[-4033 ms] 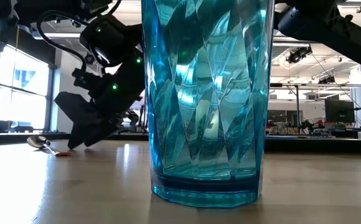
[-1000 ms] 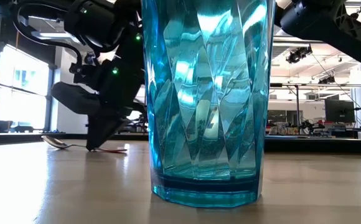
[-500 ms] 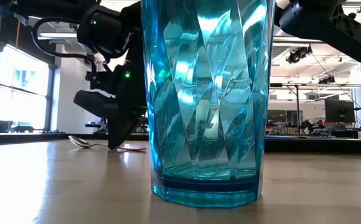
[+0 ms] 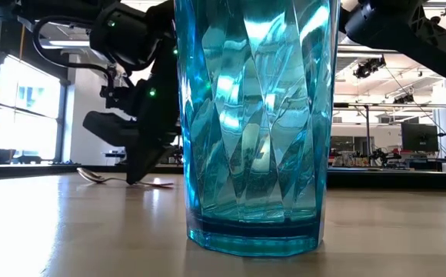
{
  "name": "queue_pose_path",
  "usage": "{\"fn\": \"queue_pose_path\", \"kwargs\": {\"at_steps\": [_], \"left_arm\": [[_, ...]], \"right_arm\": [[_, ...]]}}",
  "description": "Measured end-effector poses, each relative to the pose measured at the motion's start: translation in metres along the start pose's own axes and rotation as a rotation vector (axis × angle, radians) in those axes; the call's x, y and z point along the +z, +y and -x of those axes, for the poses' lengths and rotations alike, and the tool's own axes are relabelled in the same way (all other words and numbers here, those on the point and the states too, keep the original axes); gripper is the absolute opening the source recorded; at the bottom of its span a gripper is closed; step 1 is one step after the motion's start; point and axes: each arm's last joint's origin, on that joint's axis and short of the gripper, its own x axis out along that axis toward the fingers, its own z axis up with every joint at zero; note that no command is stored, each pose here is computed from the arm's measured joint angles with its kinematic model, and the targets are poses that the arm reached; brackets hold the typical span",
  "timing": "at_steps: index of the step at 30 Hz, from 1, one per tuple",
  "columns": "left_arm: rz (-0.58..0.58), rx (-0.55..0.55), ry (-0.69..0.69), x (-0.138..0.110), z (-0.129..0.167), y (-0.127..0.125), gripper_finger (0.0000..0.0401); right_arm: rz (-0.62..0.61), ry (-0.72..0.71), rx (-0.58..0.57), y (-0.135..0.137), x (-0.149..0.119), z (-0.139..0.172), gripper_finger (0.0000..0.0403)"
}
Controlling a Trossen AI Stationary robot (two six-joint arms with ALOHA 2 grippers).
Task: Pick and place plate/cup/fork/spoon on tray
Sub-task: Put the orange spoon on the green serving tray to the left of the blue plate
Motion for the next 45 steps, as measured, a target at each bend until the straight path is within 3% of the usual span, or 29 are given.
{"fn": "queue_pose_path", "kwargs": {"at_steps": [8,13,22,27,33,38,42,45], "left_arm": [[-0.001,-0.001,0.005,0.0,0.0,0.0,0.0193],[-0.001,-0.003,0.011,-0.001,0.0,0.0,0.0193],[-0.017,-0.005,0.017,-0.002,0.0,0.0,0.0193],[-0.041,-0.005,0.027,-0.002,0.001,0.0,0.0193],[-0.055,0.009,0.023,-0.001,0.003,0.001,0.0193],[-0.054,0.017,0.024,0.0,0.003,0.001,0.0193],[-0.056,0.024,0.03,0.0,0.003,0.001,0.0193],[-0.062,0.024,0.037,-0.001,0.003,0.001,0.0193]], "right_arm": [[0.051,0.028,-0.025,-0.006,0.003,0.023,0.0003],[0.055,0.014,-0.099,-0.013,0.007,0.036,0.0003],[0.039,0.163,-0.213,-0.031,-0.005,0.044,0.0002],[0.03,0.142,-0.193,-0.031,-0.001,0.05,0.0001],[0.028,0.075,-0.048,-0.027,0.01,0.051,0.0001],[0.03,0.029,-0.022,-0.033,0.018,0.049,0.0],[0.01,0.08,-0.075,-0.042,0.015,0.053,0.0],[-0.031,0.109,-0.178,-0.052,0.012,0.07,0.0]]}}
